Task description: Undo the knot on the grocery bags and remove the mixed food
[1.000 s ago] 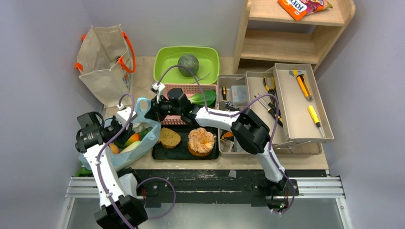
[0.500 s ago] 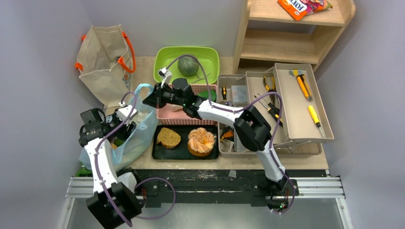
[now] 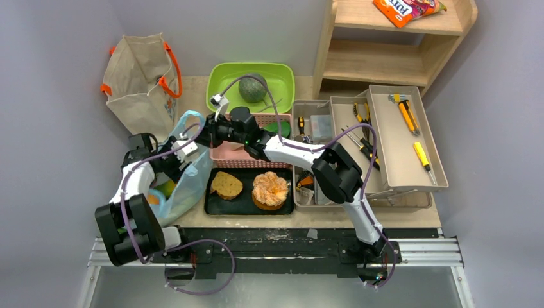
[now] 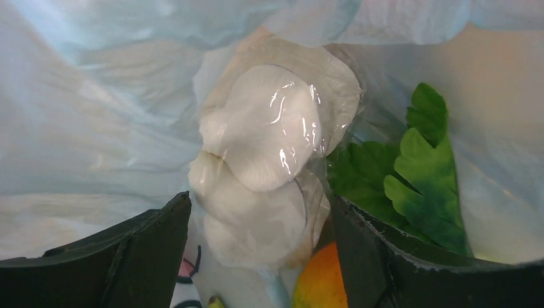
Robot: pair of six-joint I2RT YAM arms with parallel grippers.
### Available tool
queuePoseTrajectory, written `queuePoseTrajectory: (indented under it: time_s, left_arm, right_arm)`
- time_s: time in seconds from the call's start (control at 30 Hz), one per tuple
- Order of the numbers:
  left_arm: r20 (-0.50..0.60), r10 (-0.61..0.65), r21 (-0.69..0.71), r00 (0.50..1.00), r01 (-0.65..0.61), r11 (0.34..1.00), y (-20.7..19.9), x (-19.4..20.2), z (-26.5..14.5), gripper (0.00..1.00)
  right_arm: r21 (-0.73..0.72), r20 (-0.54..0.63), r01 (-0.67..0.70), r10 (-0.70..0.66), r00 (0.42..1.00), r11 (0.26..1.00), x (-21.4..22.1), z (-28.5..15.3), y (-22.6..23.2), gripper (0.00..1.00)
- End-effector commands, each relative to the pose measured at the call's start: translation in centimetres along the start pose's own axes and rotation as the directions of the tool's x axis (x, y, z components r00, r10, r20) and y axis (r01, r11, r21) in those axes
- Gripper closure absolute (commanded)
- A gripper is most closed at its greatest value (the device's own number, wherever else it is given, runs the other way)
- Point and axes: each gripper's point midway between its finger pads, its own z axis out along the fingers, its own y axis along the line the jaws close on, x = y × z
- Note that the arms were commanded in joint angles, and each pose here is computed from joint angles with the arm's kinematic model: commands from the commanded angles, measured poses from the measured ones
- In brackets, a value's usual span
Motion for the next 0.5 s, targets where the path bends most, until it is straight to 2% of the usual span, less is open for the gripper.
queuePoseTrajectory:
  time_s: [0.0,0.13,0.47]
  left_arm:
    - [0.039,0.223,-0.014,0.974,-0.223,0.975,2.3,-1.6,1.2,0.22]
    - [0.045,0.330,0.008,0.943,-0.330,0.944,1.8,-1.4,2.7,0.22]
    - [0.011,0.492,0.065,0.871,-0.491,0.869,-0.1,1.2,4.6,0.25]
  right_arm:
    - [-0.015,0.003,0.060,-0.060,0.998,0.998,-0.4,0.1,0.4,1.00]
    - [-0.006,0.004,0.068,-0.068,0.998,0.998,-0.5,0.4,0.1,1.00]
    - [0.016,-0.003,0.070,-0.070,0.998,0.997,0.0,0.7,-0.8,1.00]
